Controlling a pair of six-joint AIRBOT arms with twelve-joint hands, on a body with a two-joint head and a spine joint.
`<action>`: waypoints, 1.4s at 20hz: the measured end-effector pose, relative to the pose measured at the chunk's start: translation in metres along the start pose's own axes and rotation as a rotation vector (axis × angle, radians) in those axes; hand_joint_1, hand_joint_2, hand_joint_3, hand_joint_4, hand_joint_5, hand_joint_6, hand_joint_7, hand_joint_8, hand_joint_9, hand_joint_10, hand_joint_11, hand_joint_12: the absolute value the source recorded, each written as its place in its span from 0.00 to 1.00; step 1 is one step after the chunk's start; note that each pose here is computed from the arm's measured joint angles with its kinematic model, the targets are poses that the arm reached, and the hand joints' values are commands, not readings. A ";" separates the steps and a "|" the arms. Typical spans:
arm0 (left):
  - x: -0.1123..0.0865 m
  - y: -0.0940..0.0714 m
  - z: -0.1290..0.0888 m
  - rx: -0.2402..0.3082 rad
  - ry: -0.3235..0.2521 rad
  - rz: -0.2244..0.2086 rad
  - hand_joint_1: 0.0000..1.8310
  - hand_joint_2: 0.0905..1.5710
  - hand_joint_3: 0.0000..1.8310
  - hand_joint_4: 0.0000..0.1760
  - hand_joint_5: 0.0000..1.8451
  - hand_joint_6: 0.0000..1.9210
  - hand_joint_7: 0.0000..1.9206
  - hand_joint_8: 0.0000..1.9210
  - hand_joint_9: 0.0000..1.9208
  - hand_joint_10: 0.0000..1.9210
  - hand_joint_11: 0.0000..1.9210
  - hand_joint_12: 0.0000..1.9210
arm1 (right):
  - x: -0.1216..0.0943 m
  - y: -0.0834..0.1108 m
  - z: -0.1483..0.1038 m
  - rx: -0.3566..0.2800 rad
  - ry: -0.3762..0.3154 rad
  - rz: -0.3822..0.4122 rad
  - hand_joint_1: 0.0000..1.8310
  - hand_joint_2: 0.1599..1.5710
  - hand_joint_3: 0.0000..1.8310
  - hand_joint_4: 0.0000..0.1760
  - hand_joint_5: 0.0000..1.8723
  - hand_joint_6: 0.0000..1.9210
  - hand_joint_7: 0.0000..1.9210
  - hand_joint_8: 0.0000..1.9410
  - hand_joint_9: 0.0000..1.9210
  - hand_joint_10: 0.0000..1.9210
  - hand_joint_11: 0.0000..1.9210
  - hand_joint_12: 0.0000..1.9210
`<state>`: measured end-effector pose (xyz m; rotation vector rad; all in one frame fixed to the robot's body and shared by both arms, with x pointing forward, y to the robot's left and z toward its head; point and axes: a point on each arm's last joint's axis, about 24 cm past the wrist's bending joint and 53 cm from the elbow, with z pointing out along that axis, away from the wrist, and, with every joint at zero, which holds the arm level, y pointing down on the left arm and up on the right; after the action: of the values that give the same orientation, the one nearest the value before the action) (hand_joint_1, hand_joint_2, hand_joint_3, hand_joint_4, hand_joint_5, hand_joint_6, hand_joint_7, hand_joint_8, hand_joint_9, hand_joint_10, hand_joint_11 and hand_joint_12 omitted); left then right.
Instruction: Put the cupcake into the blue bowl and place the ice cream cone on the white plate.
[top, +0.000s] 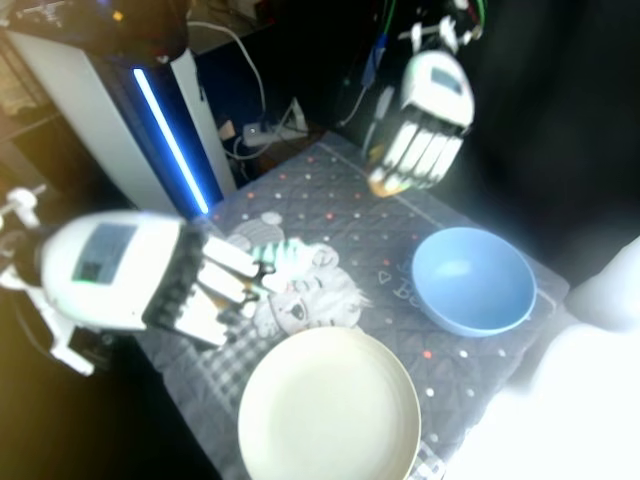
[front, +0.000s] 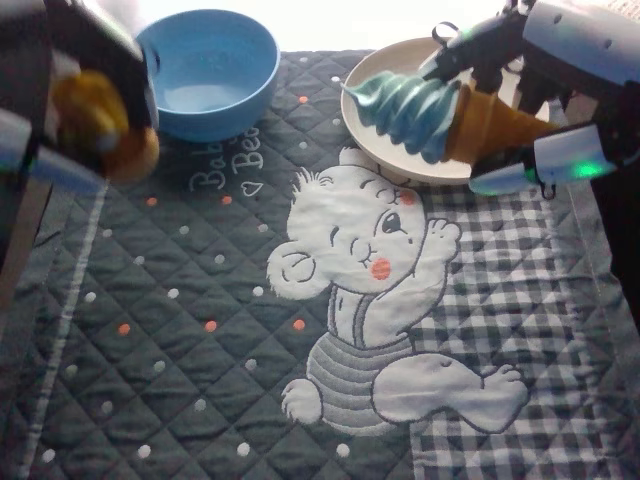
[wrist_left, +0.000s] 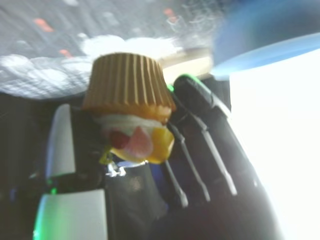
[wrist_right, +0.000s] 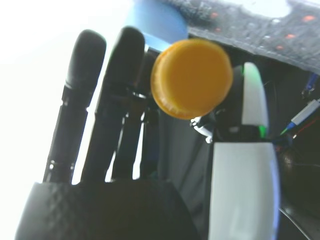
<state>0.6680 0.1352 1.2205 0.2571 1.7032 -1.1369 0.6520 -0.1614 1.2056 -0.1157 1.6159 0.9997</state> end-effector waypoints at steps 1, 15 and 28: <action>-0.009 -0.002 0.001 0.008 -0.022 0.004 0.76 0.65 0.00 0.00 0.56 0.42 0.60 0.35 0.54 0.53 0.45 0.51 | -0.002 -0.003 0.001 0.006 -0.007 -0.002 0.68 0.68 0.00 0.00 0.44 0.64 0.59 0.38 0.77 0.00 0.58 0.46; -0.076 0.044 0.064 -0.156 -0.166 0.034 0.76 0.64 0.00 0.00 0.56 0.45 0.64 0.22 0.57 0.49 0.50 0.45 | -0.068 -0.065 0.052 0.161 -0.131 0.003 0.69 0.67 0.00 0.00 0.46 0.55 0.61 0.40 0.78 0.00 0.65 0.35; -0.062 0.076 0.113 -0.287 -0.149 -0.020 0.76 0.66 0.00 0.00 0.55 0.45 0.55 0.39 0.56 0.51 0.46 0.51 | -0.045 -0.091 0.079 0.251 -0.069 0.048 0.69 0.66 0.00 0.00 0.47 0.54 0.63 0.35 0.81 0.00 0.69 0.35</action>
<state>0.8155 0.1079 1.2266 -0.0237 1.7124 -0.8885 0.7776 -0.1869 1.1979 0.1271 1.6732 0.8196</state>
